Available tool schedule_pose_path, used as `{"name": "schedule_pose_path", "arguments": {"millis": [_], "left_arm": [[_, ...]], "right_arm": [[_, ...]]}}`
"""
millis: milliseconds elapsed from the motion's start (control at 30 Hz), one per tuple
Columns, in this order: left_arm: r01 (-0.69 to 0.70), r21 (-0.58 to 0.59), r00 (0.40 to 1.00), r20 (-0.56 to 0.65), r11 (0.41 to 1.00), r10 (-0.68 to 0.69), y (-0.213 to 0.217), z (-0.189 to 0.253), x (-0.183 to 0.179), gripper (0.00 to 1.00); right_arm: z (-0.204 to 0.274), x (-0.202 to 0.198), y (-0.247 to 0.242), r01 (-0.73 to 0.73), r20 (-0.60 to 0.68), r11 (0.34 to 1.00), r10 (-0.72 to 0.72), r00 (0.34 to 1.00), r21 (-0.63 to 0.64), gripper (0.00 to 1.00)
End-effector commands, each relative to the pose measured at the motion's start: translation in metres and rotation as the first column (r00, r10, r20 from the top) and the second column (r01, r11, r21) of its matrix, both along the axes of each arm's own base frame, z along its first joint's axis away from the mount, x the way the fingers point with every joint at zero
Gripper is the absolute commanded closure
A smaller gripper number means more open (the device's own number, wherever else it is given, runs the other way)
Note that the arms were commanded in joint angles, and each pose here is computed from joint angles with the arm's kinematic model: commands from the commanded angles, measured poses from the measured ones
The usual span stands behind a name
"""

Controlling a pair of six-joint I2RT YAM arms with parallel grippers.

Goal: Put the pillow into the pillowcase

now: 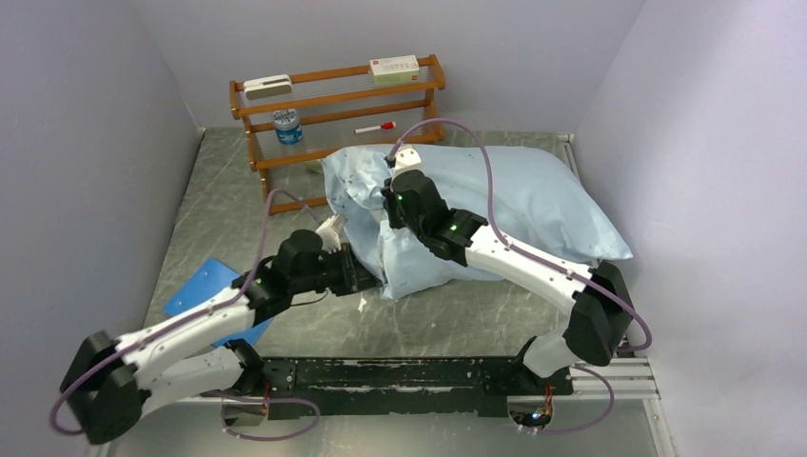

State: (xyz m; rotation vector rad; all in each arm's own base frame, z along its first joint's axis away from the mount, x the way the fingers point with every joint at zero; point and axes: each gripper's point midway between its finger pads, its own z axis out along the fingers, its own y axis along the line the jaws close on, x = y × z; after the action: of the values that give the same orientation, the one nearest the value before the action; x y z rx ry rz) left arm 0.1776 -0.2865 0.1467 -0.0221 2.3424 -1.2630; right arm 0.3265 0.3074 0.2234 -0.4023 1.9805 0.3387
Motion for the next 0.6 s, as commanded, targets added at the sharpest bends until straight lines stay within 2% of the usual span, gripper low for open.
{"name": "schedule_pose_path", "arguments": {"millis": [0, 67, 233, 267, 367, 467, 567], "left_arm": [[0.012, 0.096, 0.996, -0.087, 0.995, -0.004, 0.031, -0.023, -0.041, 0.9], [-0.005, 0.116, 0.994, -0.104, 0.993, 0.017, 0.044, -0.027, -0.051, 0.95], [-0.082, 0.176, 0.986, -0.13, 0.981, 0.106, 0.073, -0.038, -0.062, 0.95], [-0.1, 0.193, 0.983, -0.131, 0.976, 0.127, 0.077, -0.039, -0.062, 0.91], [-0.145, 0.171, 0.986, -0.057, 0.974, 0.157, 0.076, -0.022, -0.047, 0.64], [-0.092, 0.036, 0.983, 0.163, 0.995, 0.085, 0.054, 0.02, -0.026, 0.42], [0.026, -0.051, 0.914, 0.406, 0.998, -0.004, 0.031, 0.051, -0.013, 0.33]], "right_arm": [[0.029, 0.014, 0.012, 0.009, 0.083, 0.994, -0.018, 0.996, 0.108, 1.0], [0.03, 0.014, 0.013, 0.006, 0.084, 0.994, -0.015, 0.996, 0.11, 1.0], [0.029, 0.015, 0.013, 0.012, 0.077, 0.994, -0.021, 0.997, 0.111, 1.0], [0.03, 0.014, 0.013, 0.01, 0.076, 0.993, -0.019, 0.997, 0.116, 1.0], [0.034, 0.012, 0.013, 0.004, 0.078, 0.991, -0.015, 0.997, 0.133, 1.0], [0.035, 0.01, 0.012, 0.004, 0.075, 0.99, -0.014, 0.997, 0.139, 1.0], [0.038, 0.006, 0.013, -0.009, 0.073, 0.988, -0.002, 0.997, 0.152, 1.0]]}}
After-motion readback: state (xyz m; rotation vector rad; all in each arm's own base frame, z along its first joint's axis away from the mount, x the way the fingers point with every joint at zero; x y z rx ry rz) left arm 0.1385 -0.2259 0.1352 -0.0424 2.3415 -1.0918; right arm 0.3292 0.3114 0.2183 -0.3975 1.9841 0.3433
